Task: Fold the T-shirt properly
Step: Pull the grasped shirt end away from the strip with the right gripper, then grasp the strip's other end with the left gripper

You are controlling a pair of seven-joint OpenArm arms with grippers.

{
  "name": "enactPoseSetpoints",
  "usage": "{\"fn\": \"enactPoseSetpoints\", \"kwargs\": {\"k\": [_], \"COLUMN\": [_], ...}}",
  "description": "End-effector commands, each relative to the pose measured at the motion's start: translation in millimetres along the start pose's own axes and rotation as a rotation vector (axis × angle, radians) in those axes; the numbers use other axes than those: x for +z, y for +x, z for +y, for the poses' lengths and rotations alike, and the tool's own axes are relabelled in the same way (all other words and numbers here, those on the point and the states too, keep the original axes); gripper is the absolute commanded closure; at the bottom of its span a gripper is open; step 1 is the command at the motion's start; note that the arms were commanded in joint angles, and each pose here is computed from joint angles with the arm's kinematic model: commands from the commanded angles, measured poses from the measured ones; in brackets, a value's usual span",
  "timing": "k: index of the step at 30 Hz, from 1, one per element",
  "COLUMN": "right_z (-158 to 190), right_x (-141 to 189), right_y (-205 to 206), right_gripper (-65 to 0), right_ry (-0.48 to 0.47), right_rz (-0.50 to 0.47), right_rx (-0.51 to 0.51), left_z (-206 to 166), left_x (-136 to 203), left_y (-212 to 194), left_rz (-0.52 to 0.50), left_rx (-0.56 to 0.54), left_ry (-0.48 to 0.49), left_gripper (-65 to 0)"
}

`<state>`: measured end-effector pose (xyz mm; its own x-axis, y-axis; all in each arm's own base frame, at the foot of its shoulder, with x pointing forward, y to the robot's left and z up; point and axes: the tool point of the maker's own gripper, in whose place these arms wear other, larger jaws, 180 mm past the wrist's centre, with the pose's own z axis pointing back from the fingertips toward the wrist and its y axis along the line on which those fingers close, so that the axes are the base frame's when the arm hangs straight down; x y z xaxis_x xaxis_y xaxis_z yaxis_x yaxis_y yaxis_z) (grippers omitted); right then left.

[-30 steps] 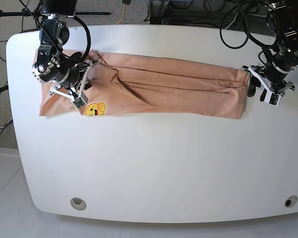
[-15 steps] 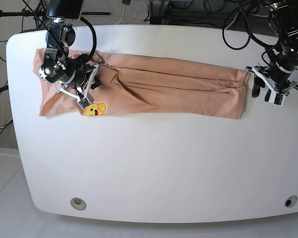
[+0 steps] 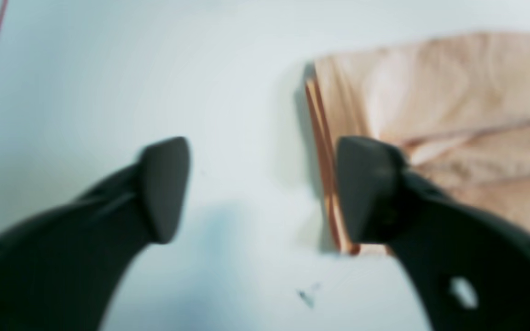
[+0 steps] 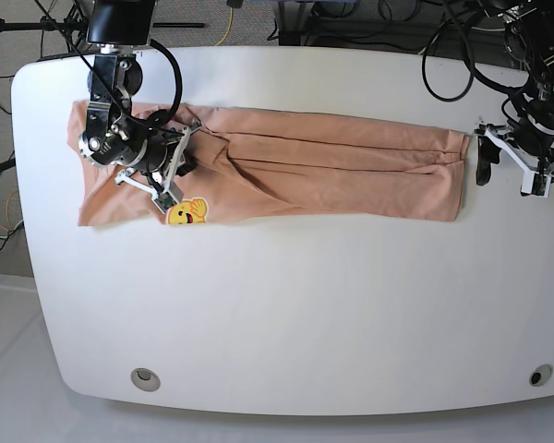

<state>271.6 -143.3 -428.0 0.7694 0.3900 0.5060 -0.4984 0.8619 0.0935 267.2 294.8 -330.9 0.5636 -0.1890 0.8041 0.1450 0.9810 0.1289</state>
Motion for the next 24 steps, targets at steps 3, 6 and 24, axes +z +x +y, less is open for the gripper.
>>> {"fn": "enactPoseSetpoints", "kwargs": {"k": [3,6,24], "right_z": [2.0,2.9,1.4], "right_x": [-5.1,-5.1,-4.2], "right_y": [-13.6,-12.6,-13.6], "right_gripper": [-6.0,-5.2,-5.0], "right_ry": [0.006,0.008,0.005], "right_rz": [0.064,0.061,0.063], "right_rx": [0.011,0.01,0.012], "left_z": [4.9,3.8,16.8], "left_x": [1.6,0.7,-35.4], "left_y": [18.2,19.0,-38.9], "left_rz": [-0.067,-0.075,0.014], "left_rx": [0.014,0.027,0.305], "left_ry": [0.019,0.02,0.02], "left_gripper": [-50.9,-50.9,-51.1]}}
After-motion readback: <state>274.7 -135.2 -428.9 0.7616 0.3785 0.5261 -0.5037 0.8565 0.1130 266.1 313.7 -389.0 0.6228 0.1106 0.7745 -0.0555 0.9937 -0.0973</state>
